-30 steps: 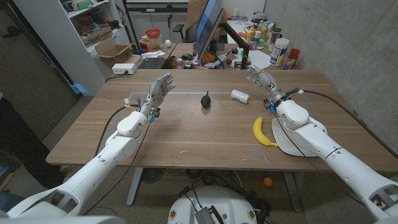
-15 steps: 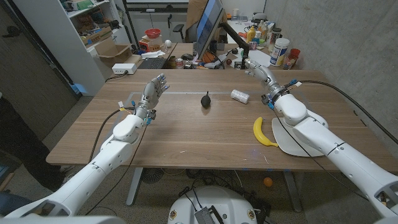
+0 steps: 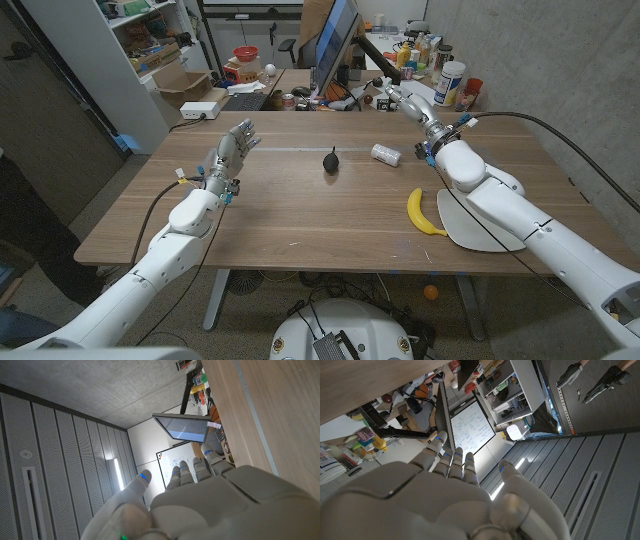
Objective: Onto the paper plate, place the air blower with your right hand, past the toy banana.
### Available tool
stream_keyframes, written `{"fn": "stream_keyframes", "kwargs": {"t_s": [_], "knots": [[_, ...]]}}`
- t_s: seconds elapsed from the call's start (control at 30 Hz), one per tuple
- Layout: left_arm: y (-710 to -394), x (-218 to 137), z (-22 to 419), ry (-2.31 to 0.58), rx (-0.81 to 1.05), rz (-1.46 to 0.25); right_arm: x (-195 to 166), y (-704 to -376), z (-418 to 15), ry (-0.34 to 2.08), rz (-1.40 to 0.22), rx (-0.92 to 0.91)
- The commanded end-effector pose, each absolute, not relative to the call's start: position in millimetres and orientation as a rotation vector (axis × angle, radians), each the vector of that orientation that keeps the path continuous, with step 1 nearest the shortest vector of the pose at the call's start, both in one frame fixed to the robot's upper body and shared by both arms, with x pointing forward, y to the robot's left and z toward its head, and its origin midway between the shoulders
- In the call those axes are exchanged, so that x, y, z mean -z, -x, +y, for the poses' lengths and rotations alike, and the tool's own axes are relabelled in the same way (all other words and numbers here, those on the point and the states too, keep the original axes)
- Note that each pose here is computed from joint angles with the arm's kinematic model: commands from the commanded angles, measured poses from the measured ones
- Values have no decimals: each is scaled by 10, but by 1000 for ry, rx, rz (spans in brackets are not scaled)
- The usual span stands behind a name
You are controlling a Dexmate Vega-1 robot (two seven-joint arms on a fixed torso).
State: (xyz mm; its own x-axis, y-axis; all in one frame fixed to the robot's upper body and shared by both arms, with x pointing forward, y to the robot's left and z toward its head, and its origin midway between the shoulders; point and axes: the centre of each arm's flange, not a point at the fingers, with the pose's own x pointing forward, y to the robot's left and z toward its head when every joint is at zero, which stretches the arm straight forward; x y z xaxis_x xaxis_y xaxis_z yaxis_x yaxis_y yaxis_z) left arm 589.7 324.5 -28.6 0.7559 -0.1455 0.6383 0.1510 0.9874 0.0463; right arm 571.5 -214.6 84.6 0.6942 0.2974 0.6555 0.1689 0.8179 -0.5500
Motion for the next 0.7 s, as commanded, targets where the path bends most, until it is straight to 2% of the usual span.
{"fn": "stream_keyframes", "kwargs": {"t_s": [0.03, 0.7], "knots": [[-5820, 342, 3384, 28, 149, -697, -1065, -5645, -1939, 737, -852, -35], [-5827, 369, 3439, 47, 149, -696, -1253, -5400, -1534, 966, -951, 45]]}}
